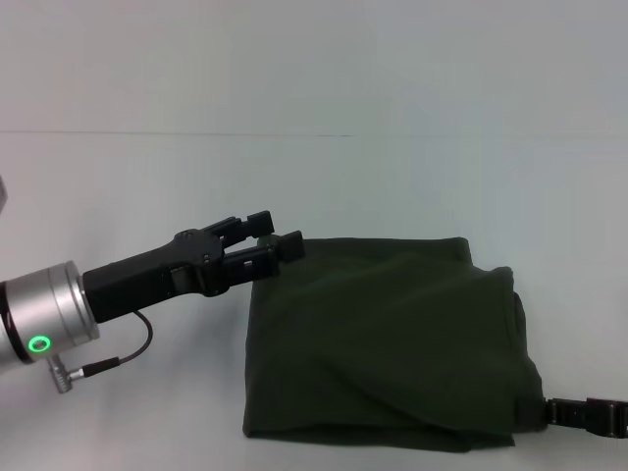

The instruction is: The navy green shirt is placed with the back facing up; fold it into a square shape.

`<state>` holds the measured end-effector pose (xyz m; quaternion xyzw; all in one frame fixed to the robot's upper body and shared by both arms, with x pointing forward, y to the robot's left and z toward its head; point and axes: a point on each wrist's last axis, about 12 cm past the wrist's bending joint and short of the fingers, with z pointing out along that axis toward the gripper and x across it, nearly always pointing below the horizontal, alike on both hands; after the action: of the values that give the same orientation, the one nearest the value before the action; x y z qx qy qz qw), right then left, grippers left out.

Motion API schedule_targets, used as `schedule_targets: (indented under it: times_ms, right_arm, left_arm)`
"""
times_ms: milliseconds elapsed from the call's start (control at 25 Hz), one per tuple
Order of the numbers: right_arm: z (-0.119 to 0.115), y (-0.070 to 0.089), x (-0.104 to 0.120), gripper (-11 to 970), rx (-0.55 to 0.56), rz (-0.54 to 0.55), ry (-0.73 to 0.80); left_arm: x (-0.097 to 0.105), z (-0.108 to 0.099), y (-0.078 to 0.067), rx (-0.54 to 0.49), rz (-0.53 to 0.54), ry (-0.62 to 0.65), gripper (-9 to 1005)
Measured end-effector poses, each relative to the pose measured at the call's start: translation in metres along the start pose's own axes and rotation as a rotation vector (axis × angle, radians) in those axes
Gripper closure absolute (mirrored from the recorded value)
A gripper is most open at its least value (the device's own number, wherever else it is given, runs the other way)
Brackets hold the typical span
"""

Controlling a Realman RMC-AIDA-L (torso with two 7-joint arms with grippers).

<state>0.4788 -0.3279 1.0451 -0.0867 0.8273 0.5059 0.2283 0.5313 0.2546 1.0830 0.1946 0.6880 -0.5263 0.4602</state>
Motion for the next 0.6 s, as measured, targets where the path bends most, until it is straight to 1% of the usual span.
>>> schedule_targets:
  times_ms: [240,400,600]
  right_arm:
    - [0.0000,0.0006,-0.0008,789,-0.004,-0.013,0.002]
    - [-0.0038,0.0012,-0.0005,884,-0.010,-0.039,-0.001]
    - [-0.0090,0.0023,0.0029,929,-0.026,-0.081,-0.010]
  left_arm:
    - [0.0002,0.0005,0.0010,-0.009,-0.001,0.000,138]
    - [0.0002,0.0005,0.0012,-0.010,-0.001,0.000,139]
    - [-0.0002,0.0011,0.0013,-0.010,0.000,0.002,141]
